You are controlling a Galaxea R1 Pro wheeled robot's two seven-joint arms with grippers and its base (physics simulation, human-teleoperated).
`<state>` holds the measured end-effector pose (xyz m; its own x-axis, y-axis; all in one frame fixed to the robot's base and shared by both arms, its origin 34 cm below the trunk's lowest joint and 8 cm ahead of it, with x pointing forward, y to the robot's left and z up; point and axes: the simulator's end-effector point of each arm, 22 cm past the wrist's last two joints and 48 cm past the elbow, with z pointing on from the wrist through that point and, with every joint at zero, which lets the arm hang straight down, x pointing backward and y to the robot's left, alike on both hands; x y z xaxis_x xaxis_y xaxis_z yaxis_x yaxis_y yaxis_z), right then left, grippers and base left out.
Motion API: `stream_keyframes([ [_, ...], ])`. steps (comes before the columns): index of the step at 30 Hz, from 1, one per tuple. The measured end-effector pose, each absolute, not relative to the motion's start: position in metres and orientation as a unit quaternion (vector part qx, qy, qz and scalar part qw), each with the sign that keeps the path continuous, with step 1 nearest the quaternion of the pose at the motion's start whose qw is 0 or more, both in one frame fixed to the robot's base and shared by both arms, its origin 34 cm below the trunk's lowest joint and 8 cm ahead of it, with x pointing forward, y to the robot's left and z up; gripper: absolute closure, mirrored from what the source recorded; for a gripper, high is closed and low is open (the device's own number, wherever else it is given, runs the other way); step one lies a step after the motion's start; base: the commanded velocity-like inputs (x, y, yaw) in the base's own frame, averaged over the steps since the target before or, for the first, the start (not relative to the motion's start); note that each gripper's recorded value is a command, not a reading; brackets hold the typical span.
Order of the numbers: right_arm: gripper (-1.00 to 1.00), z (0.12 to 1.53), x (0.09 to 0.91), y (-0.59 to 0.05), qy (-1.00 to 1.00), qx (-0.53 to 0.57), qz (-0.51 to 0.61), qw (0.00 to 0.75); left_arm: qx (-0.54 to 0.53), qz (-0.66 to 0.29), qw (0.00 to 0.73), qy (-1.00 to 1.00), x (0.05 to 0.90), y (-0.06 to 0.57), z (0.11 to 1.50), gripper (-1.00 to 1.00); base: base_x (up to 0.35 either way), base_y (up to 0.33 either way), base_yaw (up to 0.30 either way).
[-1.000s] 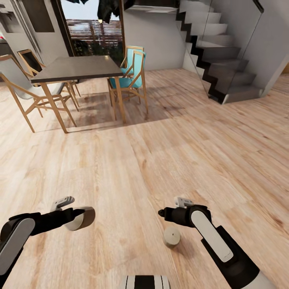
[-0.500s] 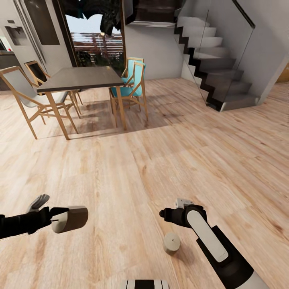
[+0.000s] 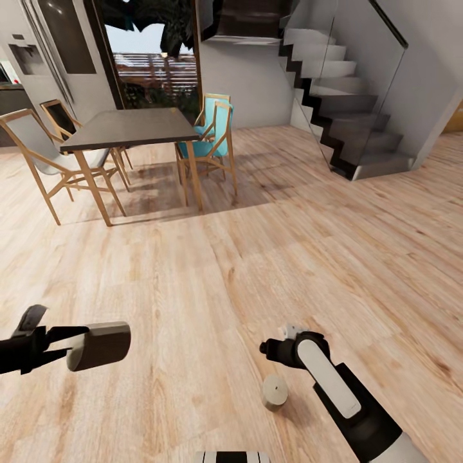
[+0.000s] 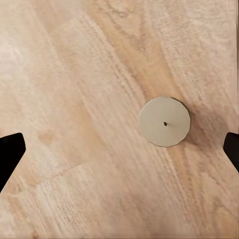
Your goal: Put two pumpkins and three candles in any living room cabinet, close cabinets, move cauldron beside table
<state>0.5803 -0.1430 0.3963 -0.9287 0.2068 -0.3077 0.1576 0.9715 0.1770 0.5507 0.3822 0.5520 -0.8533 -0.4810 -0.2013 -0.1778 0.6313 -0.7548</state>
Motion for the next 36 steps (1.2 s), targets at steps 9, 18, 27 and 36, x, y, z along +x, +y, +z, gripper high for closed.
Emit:
stream_keyframes([
  [9, -1.0, 0.363, 0.568, -0.159, 0.982, 0.114, 0.049, 0.141, -0.18, -0.399, 0.196, 0.877, 0.549, 0.387, 0.561, 1.0, 0.0, 0.0, 0.0],
  [18, -1.0, 0.325, 0.554, -0.169, 0.983, 0.132, 0.032, 0.124, -0.186, -0.439, 0.196, 0.857, 0.54, 0.383, 0.55, 1.0, 0.0, 0.0, 0.0],
  [27, -1.0, 0.306, 0.551, -0.167, 0.981, 0.148, 0.034, 0.119, -0.186, -0.472, 0.181, 0.842, 0.536, 0.382, 0.548, 1.0, 0.0, 0.0, 0.0],
  [36, -1.0, 0.291, 0.553, -0.175, 0.982, 0.142, 0.008, 0.126, -0.195, -0.472, 0.164, 0.844, 0.536, 0.383, 0.532, 1.0, 0.0, 0.0, 0.0],
])
